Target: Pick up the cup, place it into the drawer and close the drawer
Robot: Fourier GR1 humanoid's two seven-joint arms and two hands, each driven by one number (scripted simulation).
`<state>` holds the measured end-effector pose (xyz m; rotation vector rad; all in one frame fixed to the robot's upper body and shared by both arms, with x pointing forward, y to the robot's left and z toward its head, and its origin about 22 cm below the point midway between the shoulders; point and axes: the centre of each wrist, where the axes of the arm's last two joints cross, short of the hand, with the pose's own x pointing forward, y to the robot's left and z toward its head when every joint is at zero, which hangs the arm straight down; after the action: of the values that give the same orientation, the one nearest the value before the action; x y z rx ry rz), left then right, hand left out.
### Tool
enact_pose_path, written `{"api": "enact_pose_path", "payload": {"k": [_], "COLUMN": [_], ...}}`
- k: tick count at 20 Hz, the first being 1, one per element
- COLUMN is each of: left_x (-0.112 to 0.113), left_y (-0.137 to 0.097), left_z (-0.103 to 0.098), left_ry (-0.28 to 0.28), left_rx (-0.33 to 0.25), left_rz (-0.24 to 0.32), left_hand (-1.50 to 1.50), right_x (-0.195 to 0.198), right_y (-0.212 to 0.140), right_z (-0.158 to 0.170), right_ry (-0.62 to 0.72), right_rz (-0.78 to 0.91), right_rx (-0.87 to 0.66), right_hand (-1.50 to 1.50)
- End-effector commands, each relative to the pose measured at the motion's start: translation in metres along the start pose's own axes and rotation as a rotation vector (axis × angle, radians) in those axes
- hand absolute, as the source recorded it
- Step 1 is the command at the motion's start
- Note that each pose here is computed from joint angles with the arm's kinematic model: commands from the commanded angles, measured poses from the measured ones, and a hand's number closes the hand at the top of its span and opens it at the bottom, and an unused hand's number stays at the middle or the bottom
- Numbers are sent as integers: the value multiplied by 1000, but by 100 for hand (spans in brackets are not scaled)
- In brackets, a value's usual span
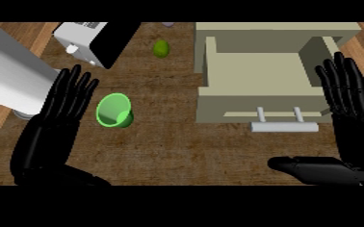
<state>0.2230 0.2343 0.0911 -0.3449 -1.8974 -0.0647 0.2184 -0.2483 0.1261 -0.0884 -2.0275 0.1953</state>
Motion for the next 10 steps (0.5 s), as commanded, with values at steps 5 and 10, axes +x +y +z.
{"api": "enact_pose_path", "payload": {"k": [5,10], "left_x": [-30,-65], "left_y": [22,39], "left_z": [22,1], "left_ry": [70,107], "left_rx": [52,143], "left_rz": [13,-60], "left_hand": [-150,-150], "right_x": [0,-17], "right_y": [12,-5], "right_z": [3,-8], "right_ry": [-12,-20], "right_rz": [-7,1], "right_rx": [25,14], "right_hand": [-150,-150]}}
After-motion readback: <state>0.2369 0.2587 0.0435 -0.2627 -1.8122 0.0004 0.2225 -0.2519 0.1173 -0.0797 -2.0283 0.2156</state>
